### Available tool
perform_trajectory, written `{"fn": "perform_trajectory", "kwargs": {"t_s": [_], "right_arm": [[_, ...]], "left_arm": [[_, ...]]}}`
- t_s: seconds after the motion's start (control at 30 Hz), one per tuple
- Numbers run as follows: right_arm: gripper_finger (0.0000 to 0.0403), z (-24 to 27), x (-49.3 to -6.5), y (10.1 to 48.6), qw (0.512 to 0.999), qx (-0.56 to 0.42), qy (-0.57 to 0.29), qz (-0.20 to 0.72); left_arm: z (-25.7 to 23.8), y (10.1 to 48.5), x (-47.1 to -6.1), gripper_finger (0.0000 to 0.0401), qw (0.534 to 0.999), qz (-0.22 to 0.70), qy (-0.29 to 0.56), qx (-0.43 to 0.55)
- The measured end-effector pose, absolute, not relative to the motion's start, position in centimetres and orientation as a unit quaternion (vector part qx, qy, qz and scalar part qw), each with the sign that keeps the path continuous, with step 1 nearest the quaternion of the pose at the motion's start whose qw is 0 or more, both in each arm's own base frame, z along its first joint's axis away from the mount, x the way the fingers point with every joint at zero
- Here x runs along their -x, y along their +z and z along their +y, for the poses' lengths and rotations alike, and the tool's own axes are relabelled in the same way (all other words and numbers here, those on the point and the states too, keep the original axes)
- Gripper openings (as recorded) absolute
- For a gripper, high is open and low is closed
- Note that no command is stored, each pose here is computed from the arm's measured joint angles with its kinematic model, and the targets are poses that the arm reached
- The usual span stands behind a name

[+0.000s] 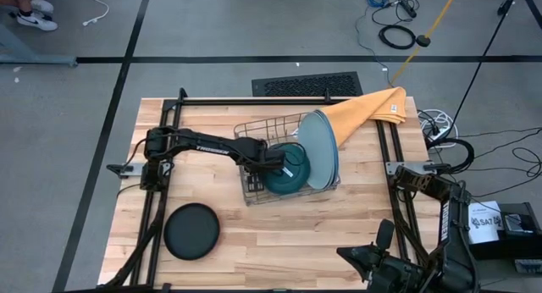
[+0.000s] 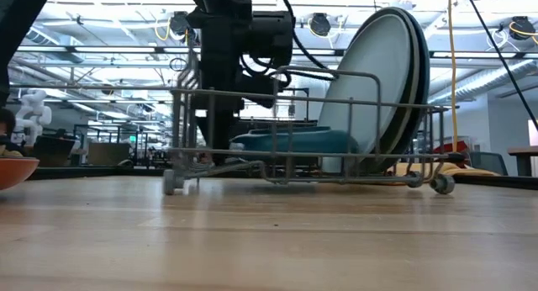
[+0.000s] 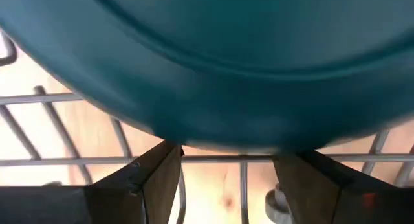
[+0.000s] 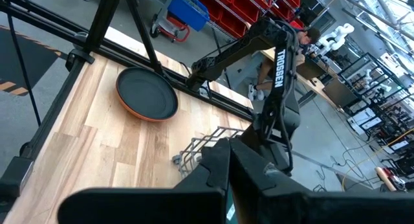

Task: Sort dishes
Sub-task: Put the dark green plate into the green dish rack

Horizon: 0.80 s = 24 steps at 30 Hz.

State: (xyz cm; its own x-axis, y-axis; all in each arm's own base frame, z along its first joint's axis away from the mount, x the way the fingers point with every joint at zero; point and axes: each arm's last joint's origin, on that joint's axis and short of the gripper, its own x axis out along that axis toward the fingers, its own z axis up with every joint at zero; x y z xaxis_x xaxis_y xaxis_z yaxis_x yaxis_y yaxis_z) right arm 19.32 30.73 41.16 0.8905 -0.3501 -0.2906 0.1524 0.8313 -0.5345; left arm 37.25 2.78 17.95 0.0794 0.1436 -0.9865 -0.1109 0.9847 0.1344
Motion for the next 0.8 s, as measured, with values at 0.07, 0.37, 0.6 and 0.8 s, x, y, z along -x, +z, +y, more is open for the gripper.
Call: {"fn": "perform_trajectory", "kwargs": {"t_s": [0.07,0.37,0.6,0.8], "right_arm": [[0.0000,30.7,-19.3,41.1,0.937,0.258,-0.134,0.192],[0.0000,30.7,-19.3,41.2,0.937,0.259,-0.134,0.192],[0.0000,30.7,-19.3,41.2,0.937,0.258,-0.134,0.192],[0.0000,30.7,-19.3,41.2,0.937,0.258,-0.134,0.192]], "left_arm": [[2.8,18.0,-37.7,0.0240,0.751,0.654,0.088,-0.011],[2.6,18.2,-38.6,0.0240,0.780,0.619,0.086,-0.021],[2.6,18.3,-39.0,0.0240,0.793,0.602,0.093,-0.026],[2.7,18.5,-39.2,0.0240,0.801,0.590,0.098,-0.033]]}}
